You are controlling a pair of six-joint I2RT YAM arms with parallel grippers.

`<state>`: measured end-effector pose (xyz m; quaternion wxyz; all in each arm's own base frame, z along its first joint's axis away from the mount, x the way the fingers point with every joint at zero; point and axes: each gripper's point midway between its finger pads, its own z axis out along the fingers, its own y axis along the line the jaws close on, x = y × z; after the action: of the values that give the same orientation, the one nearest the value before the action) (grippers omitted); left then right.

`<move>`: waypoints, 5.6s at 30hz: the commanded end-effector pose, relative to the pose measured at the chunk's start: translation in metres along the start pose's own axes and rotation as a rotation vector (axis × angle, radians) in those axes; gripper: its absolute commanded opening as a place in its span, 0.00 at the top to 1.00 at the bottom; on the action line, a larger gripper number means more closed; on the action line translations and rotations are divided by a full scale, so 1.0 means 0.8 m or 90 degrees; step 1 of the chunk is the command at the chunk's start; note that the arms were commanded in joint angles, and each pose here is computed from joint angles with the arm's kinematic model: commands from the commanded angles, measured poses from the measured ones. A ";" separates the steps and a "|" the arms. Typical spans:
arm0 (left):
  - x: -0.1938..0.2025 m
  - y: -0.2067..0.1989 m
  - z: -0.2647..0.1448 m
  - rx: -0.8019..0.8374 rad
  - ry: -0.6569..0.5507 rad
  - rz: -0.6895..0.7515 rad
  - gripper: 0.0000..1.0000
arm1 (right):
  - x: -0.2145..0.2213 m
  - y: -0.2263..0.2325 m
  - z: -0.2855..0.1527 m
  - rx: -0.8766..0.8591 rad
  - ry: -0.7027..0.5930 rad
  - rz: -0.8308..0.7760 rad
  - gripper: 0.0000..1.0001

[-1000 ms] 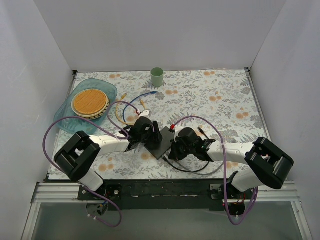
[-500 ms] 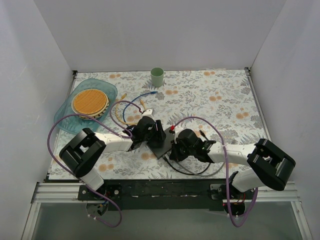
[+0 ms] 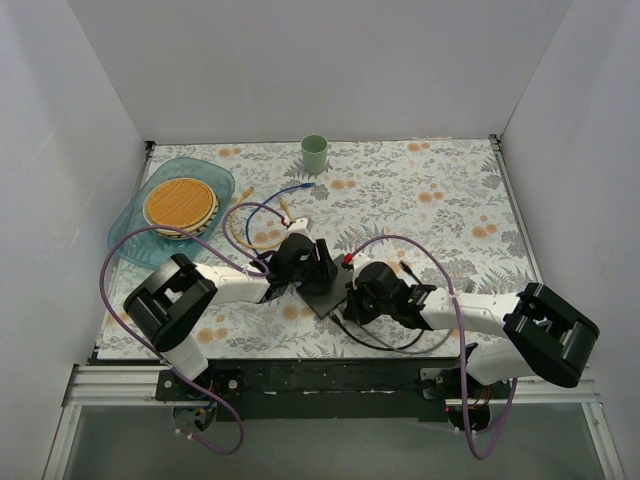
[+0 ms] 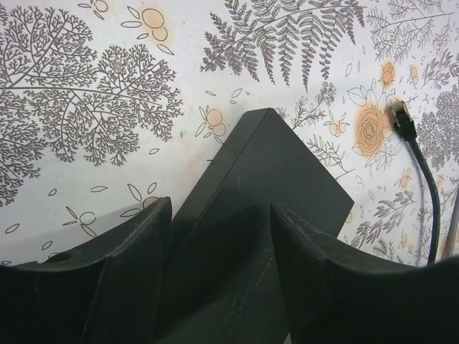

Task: Insert the plug into the switch port

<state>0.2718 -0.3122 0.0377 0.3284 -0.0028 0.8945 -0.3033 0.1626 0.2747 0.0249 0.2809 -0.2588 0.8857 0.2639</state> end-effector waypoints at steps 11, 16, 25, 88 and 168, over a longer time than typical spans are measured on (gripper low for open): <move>0.246 -0.093 -0.133 0.176 0.542 -0.066 1.00 | -0.258 -0.011 -0.058 0.092 -0.501 0.038 0.99; 0.257 -0.102 -0.131 0.182 0.554 -0.056 1.00 | -0.265 0.020 -0.043 0.019 -0.481 -0.013 0.99; 0.272 -0.109 -0.138 0.182 0.568 -0.048 1.00 | -0.268 0.024 -0.039 0.012 -0.479 -0.024 0.99; -0.188 0.048 -0.089 -0.275 -0.101 0.021 0.25 | -0.090 -0.014 -0.091 0.024 -0.252 0.021 0.18; -0.233 -0.183 -0.194 0.270 -0.322 -0.169 1.00 | -0.287 0.057 -0.218 -0.039 -0.508 -0.021 0.28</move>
<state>0.3002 -0.3156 0.2977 0.4763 -0.1167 0.7106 -0.5045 0.2265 0.2653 0.2882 0.5729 -0.1737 0.7215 0.3480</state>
